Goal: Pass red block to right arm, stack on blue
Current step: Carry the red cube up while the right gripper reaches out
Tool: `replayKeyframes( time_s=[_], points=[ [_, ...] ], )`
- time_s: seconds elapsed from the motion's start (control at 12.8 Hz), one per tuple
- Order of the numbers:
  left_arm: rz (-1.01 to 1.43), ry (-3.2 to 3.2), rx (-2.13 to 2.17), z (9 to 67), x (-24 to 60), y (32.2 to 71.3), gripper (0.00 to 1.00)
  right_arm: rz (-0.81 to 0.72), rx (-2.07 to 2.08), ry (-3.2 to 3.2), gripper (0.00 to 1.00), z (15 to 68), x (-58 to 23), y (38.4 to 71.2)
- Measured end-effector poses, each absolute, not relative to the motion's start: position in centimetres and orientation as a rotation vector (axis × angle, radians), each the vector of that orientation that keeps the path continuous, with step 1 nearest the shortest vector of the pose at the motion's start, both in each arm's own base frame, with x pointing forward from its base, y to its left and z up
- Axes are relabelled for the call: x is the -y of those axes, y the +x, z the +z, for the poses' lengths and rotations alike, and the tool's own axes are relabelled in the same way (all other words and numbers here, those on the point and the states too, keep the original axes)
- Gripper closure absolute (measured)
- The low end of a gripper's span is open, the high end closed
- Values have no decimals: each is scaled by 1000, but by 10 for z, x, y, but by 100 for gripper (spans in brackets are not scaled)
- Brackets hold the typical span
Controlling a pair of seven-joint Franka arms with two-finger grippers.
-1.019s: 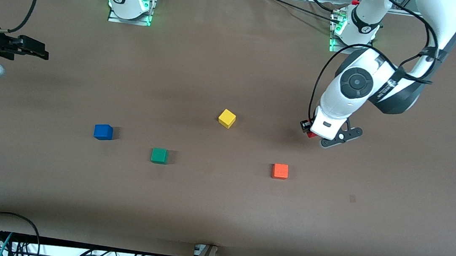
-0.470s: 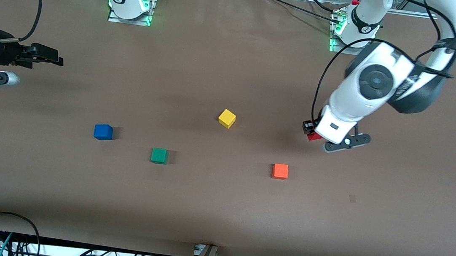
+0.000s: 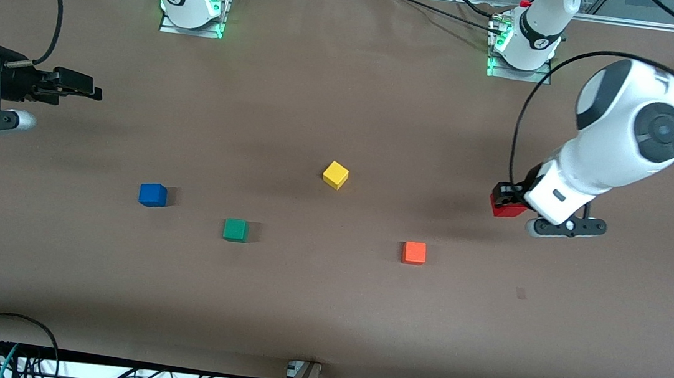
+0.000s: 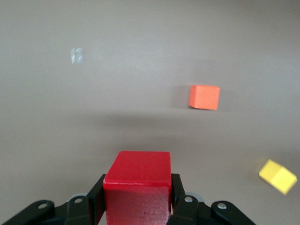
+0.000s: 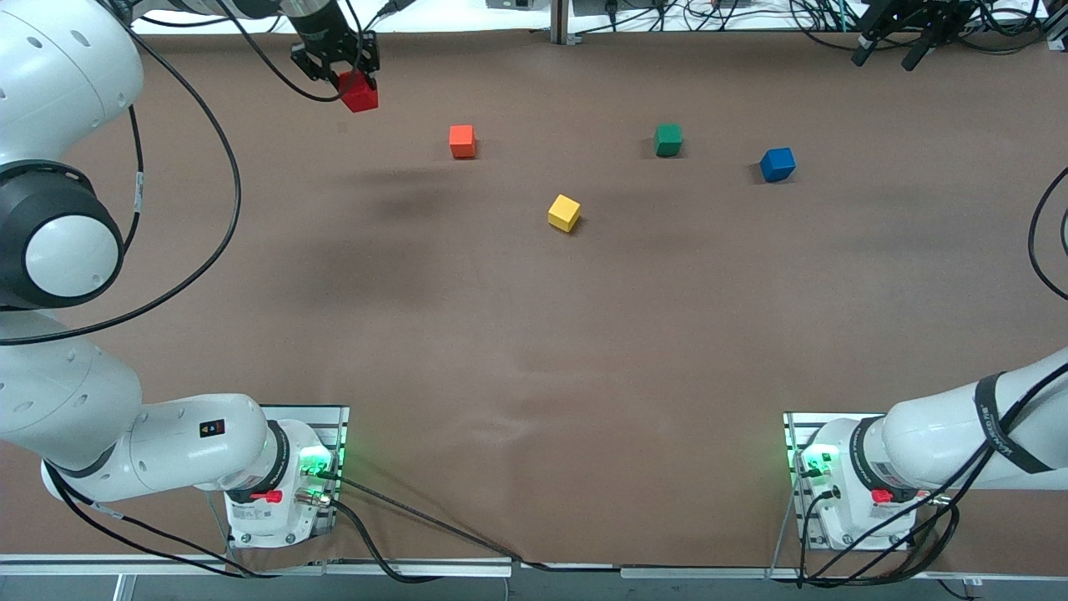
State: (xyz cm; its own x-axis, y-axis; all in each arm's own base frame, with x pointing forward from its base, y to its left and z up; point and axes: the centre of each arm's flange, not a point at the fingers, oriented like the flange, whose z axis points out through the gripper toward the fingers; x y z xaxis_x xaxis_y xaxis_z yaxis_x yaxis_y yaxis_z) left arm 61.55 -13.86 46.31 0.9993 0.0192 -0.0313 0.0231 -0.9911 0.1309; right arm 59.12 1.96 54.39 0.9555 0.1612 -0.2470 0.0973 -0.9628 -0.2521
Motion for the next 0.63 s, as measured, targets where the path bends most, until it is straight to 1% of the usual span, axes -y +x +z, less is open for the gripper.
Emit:
replayKeyframes(
  time_s=[0.31, 0.63],
  points=[
    [115, 2870, 316, 481, 99, 628, 44, 388, 200, -2815, 0, 537, -30, 595],
    [245, 2702, 597, 488, 96, 633, 44, 374, 216, -2704, 0, 535, -53, 598]
  ],
)
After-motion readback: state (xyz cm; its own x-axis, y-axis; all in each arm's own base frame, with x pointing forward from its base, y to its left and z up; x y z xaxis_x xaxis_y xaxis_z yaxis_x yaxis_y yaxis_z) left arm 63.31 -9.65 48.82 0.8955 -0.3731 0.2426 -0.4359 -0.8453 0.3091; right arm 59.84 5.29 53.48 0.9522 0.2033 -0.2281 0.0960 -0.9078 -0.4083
